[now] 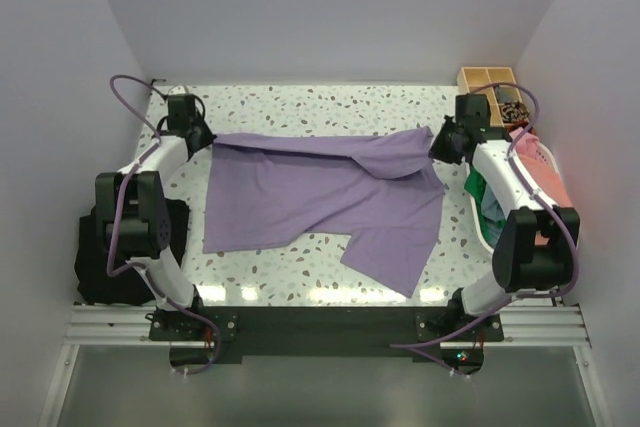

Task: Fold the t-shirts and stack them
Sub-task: Fold the flattened tshirt in 1/3 of the way

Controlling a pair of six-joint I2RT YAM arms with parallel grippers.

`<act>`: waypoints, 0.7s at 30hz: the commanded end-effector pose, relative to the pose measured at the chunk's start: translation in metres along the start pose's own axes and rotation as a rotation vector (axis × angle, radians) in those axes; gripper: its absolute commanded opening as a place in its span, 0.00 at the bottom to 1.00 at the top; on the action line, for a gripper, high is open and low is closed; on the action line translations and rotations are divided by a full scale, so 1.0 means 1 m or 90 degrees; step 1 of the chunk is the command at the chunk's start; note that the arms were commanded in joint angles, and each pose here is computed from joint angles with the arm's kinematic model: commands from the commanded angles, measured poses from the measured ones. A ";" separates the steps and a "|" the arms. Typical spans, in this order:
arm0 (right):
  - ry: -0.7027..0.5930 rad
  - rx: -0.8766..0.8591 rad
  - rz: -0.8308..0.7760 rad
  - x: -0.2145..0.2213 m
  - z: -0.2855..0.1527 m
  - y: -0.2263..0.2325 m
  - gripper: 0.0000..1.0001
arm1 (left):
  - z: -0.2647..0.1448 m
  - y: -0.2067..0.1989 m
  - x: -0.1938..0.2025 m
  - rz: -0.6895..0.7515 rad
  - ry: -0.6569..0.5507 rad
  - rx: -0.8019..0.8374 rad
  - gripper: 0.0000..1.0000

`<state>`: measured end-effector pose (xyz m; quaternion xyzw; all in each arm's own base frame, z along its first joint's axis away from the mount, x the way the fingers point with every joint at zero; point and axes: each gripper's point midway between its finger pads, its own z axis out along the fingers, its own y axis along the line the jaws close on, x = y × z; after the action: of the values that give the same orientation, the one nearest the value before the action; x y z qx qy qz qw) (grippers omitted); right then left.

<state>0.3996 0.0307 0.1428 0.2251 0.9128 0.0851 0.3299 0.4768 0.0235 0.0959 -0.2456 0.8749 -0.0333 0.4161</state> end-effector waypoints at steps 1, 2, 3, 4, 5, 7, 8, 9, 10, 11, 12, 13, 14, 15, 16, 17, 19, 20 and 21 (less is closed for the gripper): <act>0.020 0.042 -0.004 0.013 0.002 -0.017 0.02 | 0.003 0.005 -0.008 0.012 -0.010 -0.013 0.02; 0.029 0.047 -0.003 0.016 0.003 -0.019 0.06 | 0.004 0.006 -0.007 0.010 -0.007 -0.012 0.03; 0.039 0.051 -0.007 0.020 0.004 -0.021 0.07 | 0.006 0.006 -0.003 0.010 0.003 -0.013 0.05; 0.045 0.052 -0.010 0.022 0.004 -0.022 0.08 | 0.007 0.007 0.000 0.009 0.009 -0.016 0.08; 0.055 0.061 -0.014 0.026 0.004 -0.025 0.15 | 0.007 0.010 0.004 0.006 0.015 -0.023 0.13; 0.053 0.085 -0.019 0.026 0.002 -0.033 0.30 | 0.007 0.015 0.004 0.006 0.015 -0.042 0.37; 0.044 0.113 -0.022 0.024 -0.001 -0.041 0.40 | 0.006 0.019 0.004 0.006 0.015 -0.056 0.43; 0.038 0.121 -0.024 0.022 -0.003 -0.043 0.43 | 0.005 0.020 0.003 0.005 0.013 -0.061 0.49; 0.021 0.124 -0.025 0.016 -0.010 -0.043 0.44 | 0.003 0.020 -0.001 0.002 0.008 -0.063 0.52; 0.004 0.140 -0.024 0.010 -0.015 -0.046 0.45 | 0.000 0.021 -0.005 -0.001 0.002 -0.070 0.54; -0.010 0.139 -0.023 0.006 -0.020 -0.046 0.45 | -0.003 0.019 -0.010 -0.004 -0.004 -0.068 0.55; -0.032 0.127 -0.022 -0.002 -0.028 -0.042 0.46 | -0.006 0.017 -0.014 -0.006 -0.009 -0.063 0.56; -0.052 0.101 -0.025 -0.009 -0.029 -0.034 0.46 | -0.007 0.014 -0.017 -0.010 -0.012 -0.056 0.56; -0.064 0.078 -0.024 -0.014 -0.030 -0.027 0.46 | -0.012 0.009 -0.024 -0.015 -0.023 -0.044 0.56; -0.062 0.053 -0.030 -0.016 -0.027 -0.019 0.46 | -0.015 0.002 -0.030 -0.023 -0.036 -0.025 0.57; -0.076 0.025 -0.029 -0.025 -0.024 -0.008 0.47 | -0.017 -0.009 -0.032 -0.027 -0.034 0.012 0.57; -0.054 -0.029 -0.025 -0.026 -0.012 0.011 0.47 | -0.022 -0.028 -0.045 -0.051 -0.058 0.069 0.64; -0.038 -0.030 -0.020 -0.028 0.004 0.015 0.46 | -0.024 -0.045 -0.044 -0.055 -0.047 0.127 0.74; -0.007 -0.065 -0.015 -0.020 0.014 0.027 0.46 | -0.017 -0.052 -0.038 -0.066 -0.032 0.147 0.74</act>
<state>0.3872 0.0161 0.1503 0.2226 0.9141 0.0457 0.3358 0.4687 0.0208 0.0883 -0.2574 0.8839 -0.0368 0.3886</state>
